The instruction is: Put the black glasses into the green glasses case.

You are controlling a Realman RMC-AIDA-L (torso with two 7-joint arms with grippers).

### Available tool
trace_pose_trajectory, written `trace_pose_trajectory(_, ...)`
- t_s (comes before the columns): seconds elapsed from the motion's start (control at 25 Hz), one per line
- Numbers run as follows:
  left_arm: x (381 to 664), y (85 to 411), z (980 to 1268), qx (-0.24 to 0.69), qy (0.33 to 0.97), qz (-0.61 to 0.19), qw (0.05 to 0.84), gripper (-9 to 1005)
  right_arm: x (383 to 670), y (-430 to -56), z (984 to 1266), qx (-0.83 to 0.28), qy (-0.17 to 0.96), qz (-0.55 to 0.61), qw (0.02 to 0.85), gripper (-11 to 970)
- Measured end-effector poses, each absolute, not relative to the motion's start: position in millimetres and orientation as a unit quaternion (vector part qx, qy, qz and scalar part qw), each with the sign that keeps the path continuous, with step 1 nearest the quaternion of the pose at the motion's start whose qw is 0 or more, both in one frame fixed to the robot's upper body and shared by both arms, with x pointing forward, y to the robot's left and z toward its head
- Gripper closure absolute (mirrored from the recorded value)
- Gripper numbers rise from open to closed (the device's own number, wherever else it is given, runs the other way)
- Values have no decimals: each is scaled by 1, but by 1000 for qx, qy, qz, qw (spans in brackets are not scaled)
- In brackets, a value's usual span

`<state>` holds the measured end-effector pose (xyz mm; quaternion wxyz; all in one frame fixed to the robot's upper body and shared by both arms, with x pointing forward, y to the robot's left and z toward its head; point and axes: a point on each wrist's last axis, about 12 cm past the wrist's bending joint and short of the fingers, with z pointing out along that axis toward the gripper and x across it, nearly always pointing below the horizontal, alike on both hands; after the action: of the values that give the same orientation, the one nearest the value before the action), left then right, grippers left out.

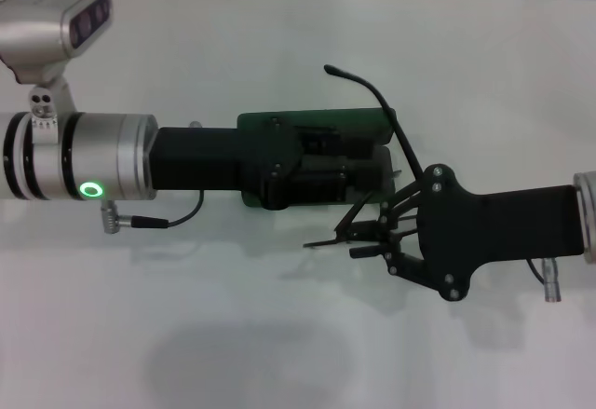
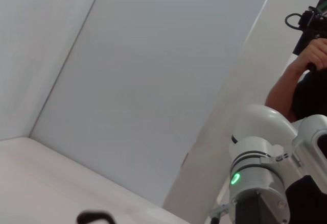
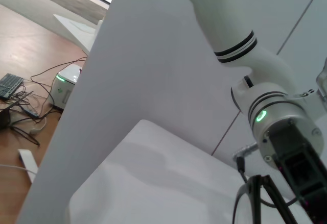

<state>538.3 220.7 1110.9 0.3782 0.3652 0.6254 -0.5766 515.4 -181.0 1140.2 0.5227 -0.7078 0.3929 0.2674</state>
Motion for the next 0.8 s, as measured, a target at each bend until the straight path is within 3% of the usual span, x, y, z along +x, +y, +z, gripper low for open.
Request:
trace_pose_trajectory(0.48, 560, 224, 1084, 292, 714, -483, 414, 394, 492, -208, 1148, -674, 304, 336, 583, 845)
trace_pose_trajectory(0.8, 563, 203, 1095, 309, 677, -503, 440, 389, 509, -185, 1125, -632, 332, 437, 548, 845)
